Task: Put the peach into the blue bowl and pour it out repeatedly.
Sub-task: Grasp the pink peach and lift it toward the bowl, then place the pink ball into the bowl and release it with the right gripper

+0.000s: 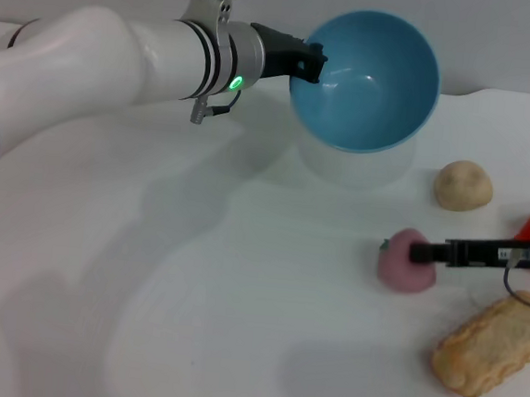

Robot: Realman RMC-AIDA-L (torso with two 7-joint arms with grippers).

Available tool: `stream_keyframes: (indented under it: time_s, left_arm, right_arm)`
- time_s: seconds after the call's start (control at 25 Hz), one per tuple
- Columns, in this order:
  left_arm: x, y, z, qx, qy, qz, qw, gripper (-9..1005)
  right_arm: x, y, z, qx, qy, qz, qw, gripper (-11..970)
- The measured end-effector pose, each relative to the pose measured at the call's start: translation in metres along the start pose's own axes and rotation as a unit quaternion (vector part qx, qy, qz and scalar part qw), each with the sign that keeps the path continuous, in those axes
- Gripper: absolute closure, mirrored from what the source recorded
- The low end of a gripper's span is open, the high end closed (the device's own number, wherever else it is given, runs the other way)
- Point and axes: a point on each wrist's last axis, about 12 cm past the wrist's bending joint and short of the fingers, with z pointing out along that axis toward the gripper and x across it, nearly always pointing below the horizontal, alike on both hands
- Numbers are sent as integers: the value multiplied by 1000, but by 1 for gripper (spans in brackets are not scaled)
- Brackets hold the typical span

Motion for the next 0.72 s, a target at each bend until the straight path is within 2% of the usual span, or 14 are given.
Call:
stream_keyframes:
  time_s: [0.2,0.48,0.6,0.72]
  left_arm:
    - [7,4,0,-6,10,-1,1000,997]
    - [13,-3,1,19,48,-26,998,997]
    - [17,-9,1,32,67,-45,996,998]
    - [20,-15,1,40,73,-39,996,998]
  right_arm:
    - [-22,16,-19,-44,-36,-58,997,918]
    - [-64,43,-58,-37,-94,-162,982,914]
    - [-76,51,-62,-45,-115,-176,977,913]
    - [-83,55,-58,-42,-118,-183,975,912]
